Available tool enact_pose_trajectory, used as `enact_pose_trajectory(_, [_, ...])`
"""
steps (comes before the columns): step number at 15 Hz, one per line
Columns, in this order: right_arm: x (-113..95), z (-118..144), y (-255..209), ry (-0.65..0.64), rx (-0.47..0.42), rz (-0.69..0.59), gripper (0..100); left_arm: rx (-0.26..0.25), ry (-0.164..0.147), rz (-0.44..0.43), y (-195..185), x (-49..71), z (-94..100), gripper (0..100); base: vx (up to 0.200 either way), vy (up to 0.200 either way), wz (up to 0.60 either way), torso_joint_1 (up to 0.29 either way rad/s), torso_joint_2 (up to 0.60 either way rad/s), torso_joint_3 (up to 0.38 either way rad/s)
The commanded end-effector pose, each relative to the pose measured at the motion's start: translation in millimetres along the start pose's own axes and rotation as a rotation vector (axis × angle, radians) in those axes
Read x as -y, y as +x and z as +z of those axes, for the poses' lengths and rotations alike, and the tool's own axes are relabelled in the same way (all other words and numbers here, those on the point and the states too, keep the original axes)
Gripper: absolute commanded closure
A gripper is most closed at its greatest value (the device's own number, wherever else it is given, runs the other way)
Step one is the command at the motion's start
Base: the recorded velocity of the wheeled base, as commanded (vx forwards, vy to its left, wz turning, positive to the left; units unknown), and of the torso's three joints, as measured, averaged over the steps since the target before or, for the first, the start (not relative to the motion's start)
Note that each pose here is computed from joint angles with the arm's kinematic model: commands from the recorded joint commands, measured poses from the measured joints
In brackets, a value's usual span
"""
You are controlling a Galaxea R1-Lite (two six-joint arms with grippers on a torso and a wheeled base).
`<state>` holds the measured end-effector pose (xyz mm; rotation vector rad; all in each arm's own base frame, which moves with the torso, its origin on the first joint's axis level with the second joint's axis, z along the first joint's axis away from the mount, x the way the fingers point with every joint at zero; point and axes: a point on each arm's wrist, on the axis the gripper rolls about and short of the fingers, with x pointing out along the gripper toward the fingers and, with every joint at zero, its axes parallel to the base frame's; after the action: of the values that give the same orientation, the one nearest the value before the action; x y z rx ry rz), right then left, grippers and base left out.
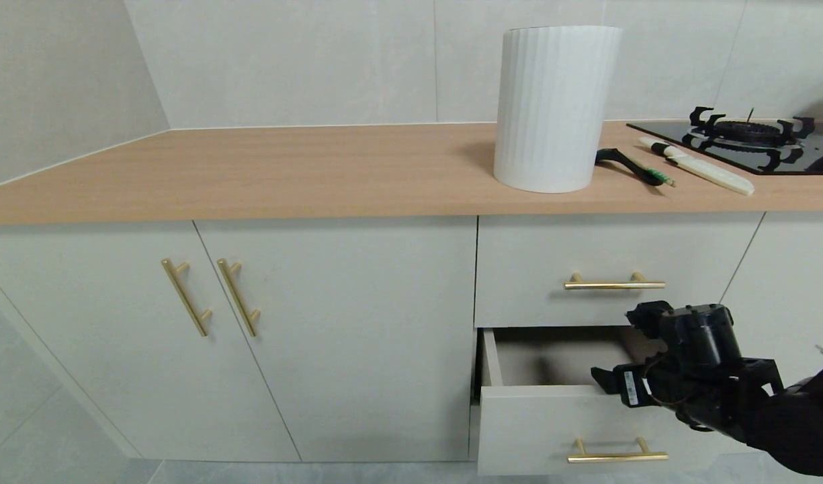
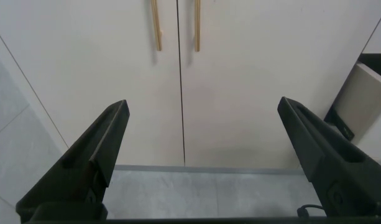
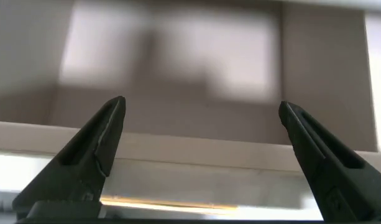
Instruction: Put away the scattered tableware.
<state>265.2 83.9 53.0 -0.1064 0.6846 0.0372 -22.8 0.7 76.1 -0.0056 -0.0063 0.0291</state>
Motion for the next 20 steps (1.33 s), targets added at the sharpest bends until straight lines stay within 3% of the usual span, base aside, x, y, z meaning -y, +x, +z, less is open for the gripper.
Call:
enact_pose_trajectory(1, [-0.8,11.1,-21.4,-0.008,0.019,0.018,0,0.000,-0.001,0.000,0.0,0.0,0.0,0,0.000,0.000,0.00,0.000,0.00,0.000])
enact_pose_trajectory(6, [-5.5,12.2,-56.1,-0.078,-0.105,0.053,0,0.000,-0.001,0.000,0.0,0.0,0.0,0,0.000,0.000,0.00,0.000,0.00,0.000])
enact_pose_trajectory(13, [-16.5,-7.2,-96.6,-0.254,-0.353,0.099,0,0.000,-0.001,0.000,0.0,0.0,0.0,0,0.000,0.000,0.00,0.000,0.00,0.000])
enact_pose_trajectory(16, [-11.8,-20.7,-107.0,-0.374,-0.501,0.095,0,0.000,-0.001,0.000,0.0,0.0,0.0,0,0.000,0.000,0.00,0.000,0.00,0.000])
enact_pose_trajectory(20, [-14.5,-32.6,-115.4,-0.474,-0.634,0.105,0,0.000,-0.001,0.000,0.0,0.0,0.0,0,0.000,0.000,0.00,0.000,0.00,0.000])
